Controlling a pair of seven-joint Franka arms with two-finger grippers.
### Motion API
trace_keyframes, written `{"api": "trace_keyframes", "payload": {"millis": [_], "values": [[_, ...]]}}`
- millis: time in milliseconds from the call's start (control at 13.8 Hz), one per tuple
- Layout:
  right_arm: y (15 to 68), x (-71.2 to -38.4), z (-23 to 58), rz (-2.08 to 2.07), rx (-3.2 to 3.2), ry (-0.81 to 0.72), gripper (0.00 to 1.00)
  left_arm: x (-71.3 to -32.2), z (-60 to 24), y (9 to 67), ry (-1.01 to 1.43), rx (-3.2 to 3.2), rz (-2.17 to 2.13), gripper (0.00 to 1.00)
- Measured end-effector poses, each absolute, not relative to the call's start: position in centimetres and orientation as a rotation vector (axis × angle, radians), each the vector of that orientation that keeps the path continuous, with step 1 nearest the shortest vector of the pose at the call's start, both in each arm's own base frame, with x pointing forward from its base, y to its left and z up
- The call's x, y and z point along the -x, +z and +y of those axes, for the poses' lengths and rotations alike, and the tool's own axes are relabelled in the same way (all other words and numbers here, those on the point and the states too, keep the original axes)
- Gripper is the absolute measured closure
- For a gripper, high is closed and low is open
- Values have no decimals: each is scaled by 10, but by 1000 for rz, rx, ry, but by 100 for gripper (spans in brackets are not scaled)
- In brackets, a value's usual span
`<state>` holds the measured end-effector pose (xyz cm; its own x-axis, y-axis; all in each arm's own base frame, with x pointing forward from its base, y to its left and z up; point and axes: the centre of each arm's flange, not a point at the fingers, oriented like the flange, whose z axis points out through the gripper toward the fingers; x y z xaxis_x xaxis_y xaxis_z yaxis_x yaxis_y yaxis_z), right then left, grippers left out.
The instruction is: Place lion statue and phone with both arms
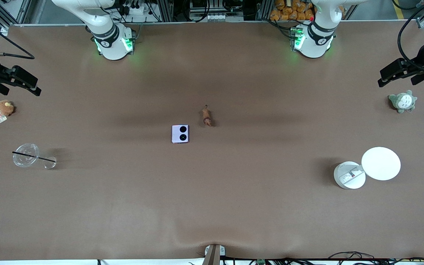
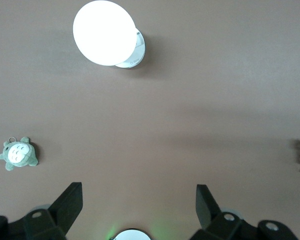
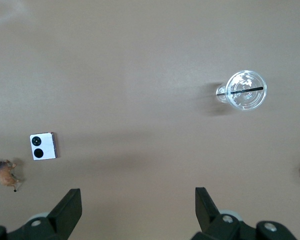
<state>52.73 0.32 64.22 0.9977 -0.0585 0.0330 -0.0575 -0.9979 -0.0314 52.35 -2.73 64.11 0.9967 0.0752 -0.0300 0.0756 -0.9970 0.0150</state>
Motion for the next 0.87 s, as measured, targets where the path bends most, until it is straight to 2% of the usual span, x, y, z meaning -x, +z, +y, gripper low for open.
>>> {"api": "trace_keyframes", "payload": {"millis": [506, 867], "values": [[644, -528, 2, 93, 3109, -59, 0, -525, -35, 637, -65, -3125, 94, 0], [640, -532, 0, 98, 3109, -46, 0, -525, -73, 619, -127, -3132, 12, 0]]}}
